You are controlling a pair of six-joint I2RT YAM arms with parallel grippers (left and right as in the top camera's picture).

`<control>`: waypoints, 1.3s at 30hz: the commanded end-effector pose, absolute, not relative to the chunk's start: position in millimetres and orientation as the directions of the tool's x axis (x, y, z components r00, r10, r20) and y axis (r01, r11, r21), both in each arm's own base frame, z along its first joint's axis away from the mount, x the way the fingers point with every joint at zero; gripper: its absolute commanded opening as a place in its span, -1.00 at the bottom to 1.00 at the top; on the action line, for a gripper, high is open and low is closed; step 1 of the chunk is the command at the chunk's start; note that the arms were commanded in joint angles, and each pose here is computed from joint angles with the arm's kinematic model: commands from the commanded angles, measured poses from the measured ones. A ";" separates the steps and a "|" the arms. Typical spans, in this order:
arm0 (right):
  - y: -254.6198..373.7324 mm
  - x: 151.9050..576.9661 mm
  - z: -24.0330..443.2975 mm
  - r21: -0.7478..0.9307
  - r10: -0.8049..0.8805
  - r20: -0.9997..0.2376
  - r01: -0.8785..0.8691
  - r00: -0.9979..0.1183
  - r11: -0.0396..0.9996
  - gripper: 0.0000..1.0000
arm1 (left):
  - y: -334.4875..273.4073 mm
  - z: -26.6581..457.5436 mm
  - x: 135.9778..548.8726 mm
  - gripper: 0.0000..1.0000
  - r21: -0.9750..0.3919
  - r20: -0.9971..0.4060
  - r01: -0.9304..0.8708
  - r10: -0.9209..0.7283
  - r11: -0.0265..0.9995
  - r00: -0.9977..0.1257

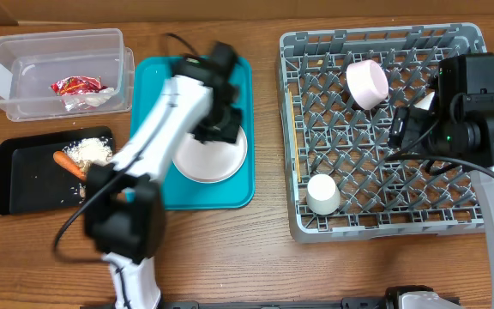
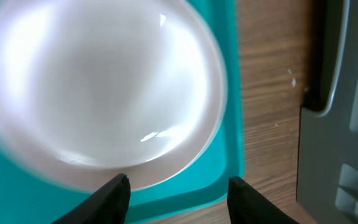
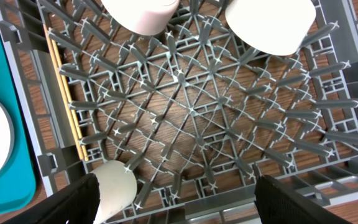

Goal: Sort waste into correct bins and load items into the dishwasher
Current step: 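Carry the emptied plate right and set it flat on the teal tray, then release the plate, retract the left arm, grasp the plate rim with the right gripper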

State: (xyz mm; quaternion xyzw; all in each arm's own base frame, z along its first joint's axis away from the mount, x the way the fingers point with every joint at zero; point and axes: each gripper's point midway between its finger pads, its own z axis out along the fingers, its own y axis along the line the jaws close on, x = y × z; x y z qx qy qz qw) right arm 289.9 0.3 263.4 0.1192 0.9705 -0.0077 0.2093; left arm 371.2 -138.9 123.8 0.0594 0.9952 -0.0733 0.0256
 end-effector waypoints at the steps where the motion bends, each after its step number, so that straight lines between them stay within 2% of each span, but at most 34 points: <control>1: 9.6 295.0 265.9 0.081 0.214 -0.416 0.198 -0.884 0.977 0.65 | -82.9 197.8 380.1 0.07 -0.168 -0.231 -0.016 -0.055 0.986 -0.971; 6: 73.4 305.4 279.6 0.298 0.103 -0.447 -0.039 -0.888 0.954 0.68 | 3.5 237.4 357.1 0.16 -0.177 -0.276 -0.232 -0.274 0.957 -0.921; 8: 102.9 306.0 286.2 0.338 0.043 -0.475 -0.136 -0.879 0.931 0.70 | 34.9 246.6 344.1 0.33 -0.181 -0.280 -0.320 -0.361 0.930 -0.890; 9: 116.0 306.2 287.7 0.339 0.010 -0.488 -0.178 -0.873 0.924 0.71 | 46.2 248.8 338.7 0.42 -0.182 -0.277 -0.356 -0.396 0.916 -0.876; 11: 148.9 304.7 289.0 0.337 -0.070 -0.514 -0.277 -0.855 0.900 0.75 | 68.3 251.7 327.2 0.46 -0.186 -0.266 -0.429 -0.466 0.884 -0.844; 17: 234.0 303.2 256.7 0.311 -0.235 -0.493 -0.422 -0.838 0.851 0.78 | 87.4 251.0 317.2 0.47 -0.209 -0.239 -0.492 -0.532 0.845 -0.812; 25: 297.8 323.8 169.0 0.305 -0.310 -0.374 -0.432 -0.874 0.849 0.75 | 84.1 251.1 318.7 0.47 -0.209 -0.242 -0.482 -0.523 0.851 -0.818; 30: 310.8 339.8 111.7 0.298 -0.304 -0.299 -0.391 -0.905 0.871 0.63 | 83.9 250.9 318.1 0.47 -0.209 -0.240 -0.482 -0.522 0.851 -0.818; 35: 318.4 352.5 70.0 0.279 -0.308 -0.273 -0.381 -0.912 0.881 0.50 | 84.0 251.0 318.4 0.47 -0.209 -0.241 -0.482 -0.523 0.851 -0.818; 39: 316.6 357.3 41.0 0.253 -0.285 -0.238 -0.343 -0.928 0.905 0.49 | 84.0 250.9 318.2 0.47 -0.208 -0.240 -0.482 -0.522 0.851 -0.818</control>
